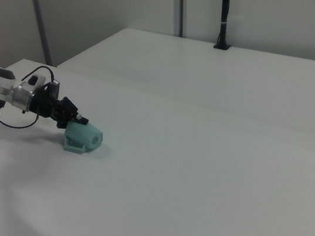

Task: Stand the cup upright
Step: 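Lift the teal cup and rotate it so its opening faces up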

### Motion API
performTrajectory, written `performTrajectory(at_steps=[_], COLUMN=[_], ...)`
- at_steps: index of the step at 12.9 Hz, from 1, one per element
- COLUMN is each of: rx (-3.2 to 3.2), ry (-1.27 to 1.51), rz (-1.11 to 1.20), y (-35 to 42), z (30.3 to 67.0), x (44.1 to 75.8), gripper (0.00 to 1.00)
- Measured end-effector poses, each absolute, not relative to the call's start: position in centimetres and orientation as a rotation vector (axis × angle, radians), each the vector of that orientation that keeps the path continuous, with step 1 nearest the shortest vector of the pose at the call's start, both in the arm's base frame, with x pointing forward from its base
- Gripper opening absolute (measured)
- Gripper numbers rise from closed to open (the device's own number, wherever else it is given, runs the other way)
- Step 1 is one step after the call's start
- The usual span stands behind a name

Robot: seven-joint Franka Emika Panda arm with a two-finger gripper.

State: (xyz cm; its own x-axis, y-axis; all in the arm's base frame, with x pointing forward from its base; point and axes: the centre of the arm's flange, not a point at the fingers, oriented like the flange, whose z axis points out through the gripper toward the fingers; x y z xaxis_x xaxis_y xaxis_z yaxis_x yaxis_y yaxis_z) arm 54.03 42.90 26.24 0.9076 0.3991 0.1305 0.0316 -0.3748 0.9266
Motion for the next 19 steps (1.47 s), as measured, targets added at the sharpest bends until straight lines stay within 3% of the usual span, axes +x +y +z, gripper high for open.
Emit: performTrajectory(at_steps=[7, 9, 14, 19], rx=[1.923, 1.939, 2.079, 2.516], ry=[0.296, 0.267, 0.153, -0.103], rz=[0.399, 0.418, 0.406, 0.309], y=[42.4, 42.1, 40.5, 30.0], z=[26.5, 27.9, 33.7, 45.9], x=[54.2, 54.6, 55.8, 58.5], gripper=[0.13, 0.08, 0.08, 0.08])
